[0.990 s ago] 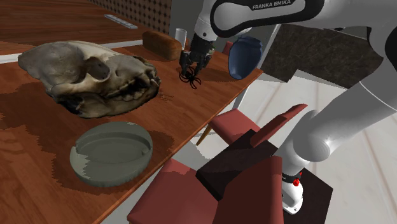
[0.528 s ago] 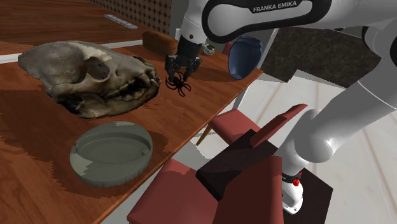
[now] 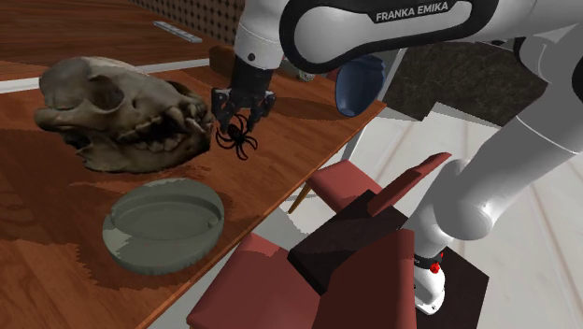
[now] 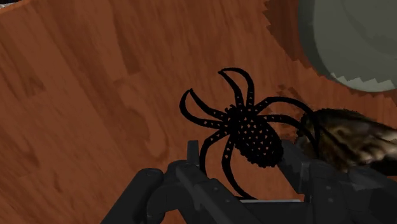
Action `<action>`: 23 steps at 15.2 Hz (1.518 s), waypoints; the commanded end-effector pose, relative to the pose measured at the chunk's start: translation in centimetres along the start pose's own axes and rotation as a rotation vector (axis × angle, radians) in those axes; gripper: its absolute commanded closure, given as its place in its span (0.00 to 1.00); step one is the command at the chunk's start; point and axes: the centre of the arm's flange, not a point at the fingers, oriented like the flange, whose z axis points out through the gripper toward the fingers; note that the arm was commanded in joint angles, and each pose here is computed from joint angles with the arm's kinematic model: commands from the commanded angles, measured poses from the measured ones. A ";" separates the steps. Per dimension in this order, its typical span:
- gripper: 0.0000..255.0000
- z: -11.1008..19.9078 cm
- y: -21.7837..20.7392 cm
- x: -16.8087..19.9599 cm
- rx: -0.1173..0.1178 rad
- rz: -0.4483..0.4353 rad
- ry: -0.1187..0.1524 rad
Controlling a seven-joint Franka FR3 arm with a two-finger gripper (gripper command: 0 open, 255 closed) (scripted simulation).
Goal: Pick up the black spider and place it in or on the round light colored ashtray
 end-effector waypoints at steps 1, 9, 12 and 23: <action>1.00 0.0 -2.4 -1.4 0.001 0.002 0.000; 1.00 -0.1 -11.9 -6.0 0.001 0.002 0.000; 1.00 -0.2 -15.4 -7.7 0.001 0.002 0.000; 1.00 4.5 -17.4 -9.6 0.001 0.002 0.000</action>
